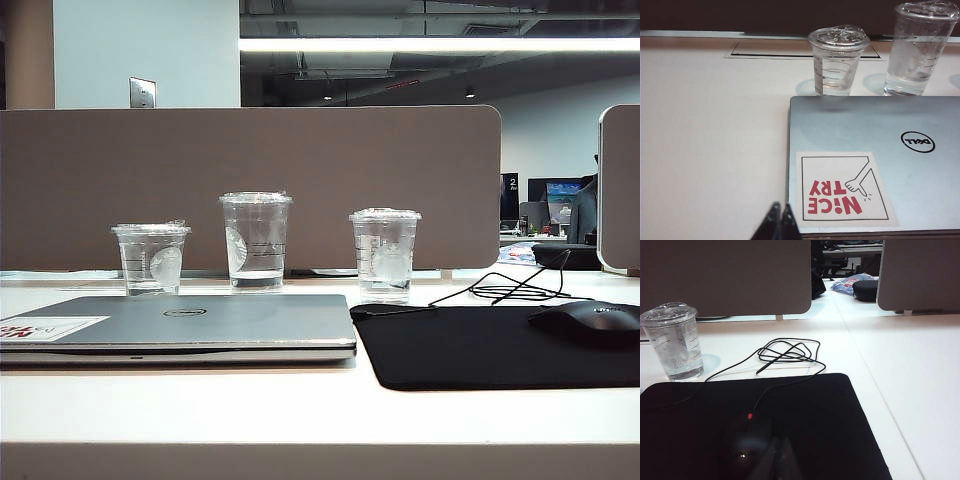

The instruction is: Pick up the coffee cup on the right and place it on the right side of the laptop.

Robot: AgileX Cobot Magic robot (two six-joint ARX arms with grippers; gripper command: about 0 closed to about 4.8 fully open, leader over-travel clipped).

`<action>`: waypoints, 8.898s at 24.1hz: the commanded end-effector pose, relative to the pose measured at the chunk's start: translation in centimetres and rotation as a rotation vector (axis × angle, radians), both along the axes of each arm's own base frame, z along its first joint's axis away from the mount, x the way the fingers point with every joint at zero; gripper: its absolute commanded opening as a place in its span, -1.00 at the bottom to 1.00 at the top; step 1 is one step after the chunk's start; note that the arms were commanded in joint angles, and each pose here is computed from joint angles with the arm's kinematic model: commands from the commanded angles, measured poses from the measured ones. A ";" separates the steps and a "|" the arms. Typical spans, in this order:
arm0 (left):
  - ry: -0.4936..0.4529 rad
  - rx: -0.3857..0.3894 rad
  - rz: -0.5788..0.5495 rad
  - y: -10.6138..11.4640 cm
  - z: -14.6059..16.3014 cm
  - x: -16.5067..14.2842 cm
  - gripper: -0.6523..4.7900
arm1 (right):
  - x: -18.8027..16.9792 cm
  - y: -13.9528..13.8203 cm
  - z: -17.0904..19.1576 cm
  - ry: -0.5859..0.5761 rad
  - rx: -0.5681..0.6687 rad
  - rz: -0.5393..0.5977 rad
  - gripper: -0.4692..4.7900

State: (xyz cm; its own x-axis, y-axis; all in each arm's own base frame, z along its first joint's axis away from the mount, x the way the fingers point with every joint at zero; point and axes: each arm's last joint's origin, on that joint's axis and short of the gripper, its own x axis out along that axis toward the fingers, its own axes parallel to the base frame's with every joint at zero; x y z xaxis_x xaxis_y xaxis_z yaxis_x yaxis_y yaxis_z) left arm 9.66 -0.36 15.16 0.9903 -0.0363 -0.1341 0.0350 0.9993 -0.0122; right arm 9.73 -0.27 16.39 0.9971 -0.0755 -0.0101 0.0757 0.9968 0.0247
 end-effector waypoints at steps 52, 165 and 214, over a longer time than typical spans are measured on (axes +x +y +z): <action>0.018 0.009 -0.475 -4.3 -0.1 -1.3 -0.78 | 26.4 7.9 1.9 0.153 -0.003 0.616 1.00; 0.021 0.010 -0.475 -4.3 -0.2 -1.3 -0.78 | 34.7 11.4 -1.1 0.166 0.043 0.802 0.39; 0.022 0.010 -0.475 -4.3 -0.2 -1.3 -0.78 | 18.3 9.1 -5.4 0.216 0.046 0.718 1.00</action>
